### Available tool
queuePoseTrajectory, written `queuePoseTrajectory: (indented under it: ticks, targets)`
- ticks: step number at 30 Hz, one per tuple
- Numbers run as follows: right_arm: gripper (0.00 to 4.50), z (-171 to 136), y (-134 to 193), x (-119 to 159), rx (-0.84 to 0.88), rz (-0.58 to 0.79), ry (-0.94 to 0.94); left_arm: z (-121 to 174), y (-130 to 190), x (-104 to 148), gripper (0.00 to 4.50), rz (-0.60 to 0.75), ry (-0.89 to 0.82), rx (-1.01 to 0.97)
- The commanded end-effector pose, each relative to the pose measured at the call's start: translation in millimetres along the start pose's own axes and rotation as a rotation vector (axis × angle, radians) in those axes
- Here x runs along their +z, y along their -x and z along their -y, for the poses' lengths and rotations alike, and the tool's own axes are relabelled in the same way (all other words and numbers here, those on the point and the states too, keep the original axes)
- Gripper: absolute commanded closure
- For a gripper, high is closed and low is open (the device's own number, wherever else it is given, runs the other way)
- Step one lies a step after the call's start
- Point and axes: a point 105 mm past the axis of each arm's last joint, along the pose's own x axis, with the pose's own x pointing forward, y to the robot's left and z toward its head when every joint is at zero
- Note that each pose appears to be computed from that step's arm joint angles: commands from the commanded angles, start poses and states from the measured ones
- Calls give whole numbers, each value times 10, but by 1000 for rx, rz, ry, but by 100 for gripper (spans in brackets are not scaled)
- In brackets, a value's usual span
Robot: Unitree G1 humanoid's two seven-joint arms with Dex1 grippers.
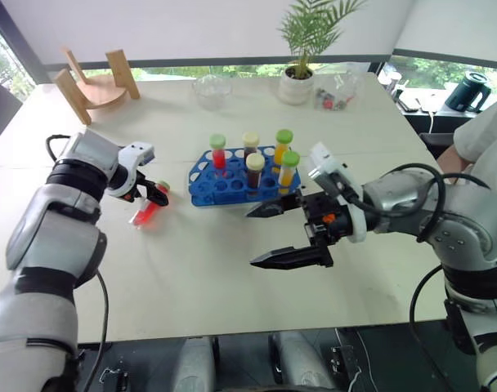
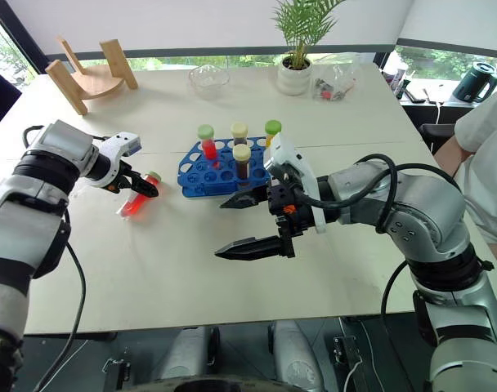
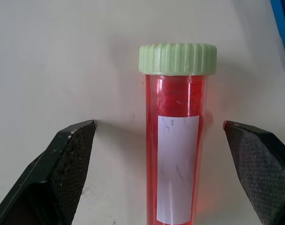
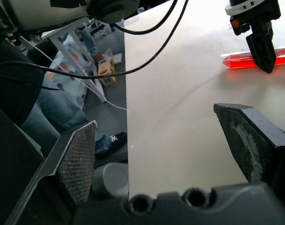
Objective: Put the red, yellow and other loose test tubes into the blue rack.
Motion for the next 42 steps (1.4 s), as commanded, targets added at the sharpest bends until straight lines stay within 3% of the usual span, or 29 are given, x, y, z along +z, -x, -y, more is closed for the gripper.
queuePoseTrajectory:
  ticks: [1,4,8,10,12,14,19,20,23,27,29,34,42]
  targets:
    - [8,11,43,65,-28,34,14,-7,-143,-99,0,-56,-32,18]
    - [0,51,43,34,-52,35,0,29,-184,-57,92,-65,-76,31]
    - [0,73,23,-4,-66,39,-19,75,-215,-36,291,-64,-76,24]
    - [0,82,22,-31,-71,36,-29,92,-222,-32,366,-61,-64,16]
    - [0,95,21,-72,-79,30,-38,94,-204,-4,368,-34,-38,6]
    - [0,151,41,-152,-121,17,-44,80,-55,178,368,97,25,-32]
    - [0,324,193,-207,-273,87,-40,13,577,662,368,550,47,-193]
    - [0,377,238,-138,-321,157,-17,37,856,743,368,753,-9,-273]
    - [0,445,318,-15,-388,275,23,148,1432,664,368,1099,-126,-351]
    - [0,426,327,16,-330,293,-6,541,1666,578,368,1343,-215,-372]
    - [0,431,350,14,-296,297,-40,779,1669,551,368,1409,-284,-370]
    - [0,510,379,-2,-273,257,-52,1051,1485,530,368,1456,-304,-363]
    - [0,560,388,-58,-278,221,-53,1141,944,486,368,1419,-252,-365]
